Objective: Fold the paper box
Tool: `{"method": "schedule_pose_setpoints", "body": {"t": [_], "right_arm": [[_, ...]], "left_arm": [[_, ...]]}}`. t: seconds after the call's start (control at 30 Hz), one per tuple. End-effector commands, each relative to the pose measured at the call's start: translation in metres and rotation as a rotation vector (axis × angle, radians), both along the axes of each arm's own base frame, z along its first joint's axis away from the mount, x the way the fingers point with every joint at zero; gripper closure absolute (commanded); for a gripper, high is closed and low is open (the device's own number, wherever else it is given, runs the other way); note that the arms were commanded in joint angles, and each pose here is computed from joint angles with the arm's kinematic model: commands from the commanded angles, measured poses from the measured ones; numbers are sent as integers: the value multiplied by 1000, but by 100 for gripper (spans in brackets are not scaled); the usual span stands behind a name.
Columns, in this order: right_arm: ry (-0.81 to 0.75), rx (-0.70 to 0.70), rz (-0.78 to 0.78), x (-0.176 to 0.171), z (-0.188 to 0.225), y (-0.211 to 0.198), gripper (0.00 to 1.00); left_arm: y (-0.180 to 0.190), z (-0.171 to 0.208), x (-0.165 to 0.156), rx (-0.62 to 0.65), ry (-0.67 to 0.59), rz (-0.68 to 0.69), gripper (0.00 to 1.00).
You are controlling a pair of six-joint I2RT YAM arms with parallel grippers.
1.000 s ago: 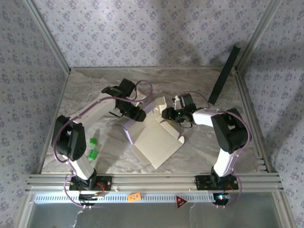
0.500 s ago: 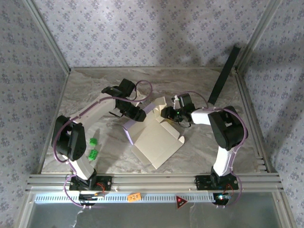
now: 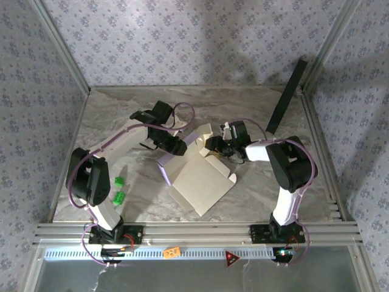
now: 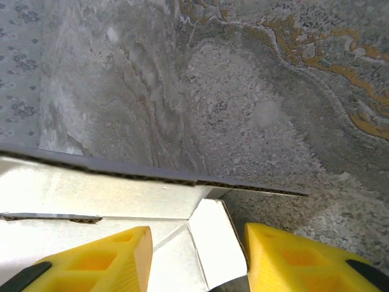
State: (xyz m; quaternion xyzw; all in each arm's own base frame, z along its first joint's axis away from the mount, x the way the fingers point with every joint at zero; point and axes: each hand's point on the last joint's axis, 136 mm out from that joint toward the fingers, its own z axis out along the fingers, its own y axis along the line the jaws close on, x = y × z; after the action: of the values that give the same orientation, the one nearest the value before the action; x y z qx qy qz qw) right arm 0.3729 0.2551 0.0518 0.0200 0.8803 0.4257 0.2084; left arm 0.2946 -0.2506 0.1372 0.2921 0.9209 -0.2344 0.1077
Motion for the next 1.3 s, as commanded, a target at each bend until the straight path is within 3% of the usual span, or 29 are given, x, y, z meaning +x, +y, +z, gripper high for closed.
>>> {"method": "schedule_pose_setpoints", "body": {"t": [0.0,0.3,0.77,1.27], "right_arm": [[-33,89,3,1,24,6,56],[-21,175,29,-10,33,26,56],[22,178,38,-27,22,45,56],[156,53,-19,-31,-30,36,79]], "left_arm": [[-1,16,-2,-45,-15,8,53],[0,13,1,-34,-11,26,53],[1,12,2,-30,-7,40,53],[0,13,0,-32,-6,40,53]]}}
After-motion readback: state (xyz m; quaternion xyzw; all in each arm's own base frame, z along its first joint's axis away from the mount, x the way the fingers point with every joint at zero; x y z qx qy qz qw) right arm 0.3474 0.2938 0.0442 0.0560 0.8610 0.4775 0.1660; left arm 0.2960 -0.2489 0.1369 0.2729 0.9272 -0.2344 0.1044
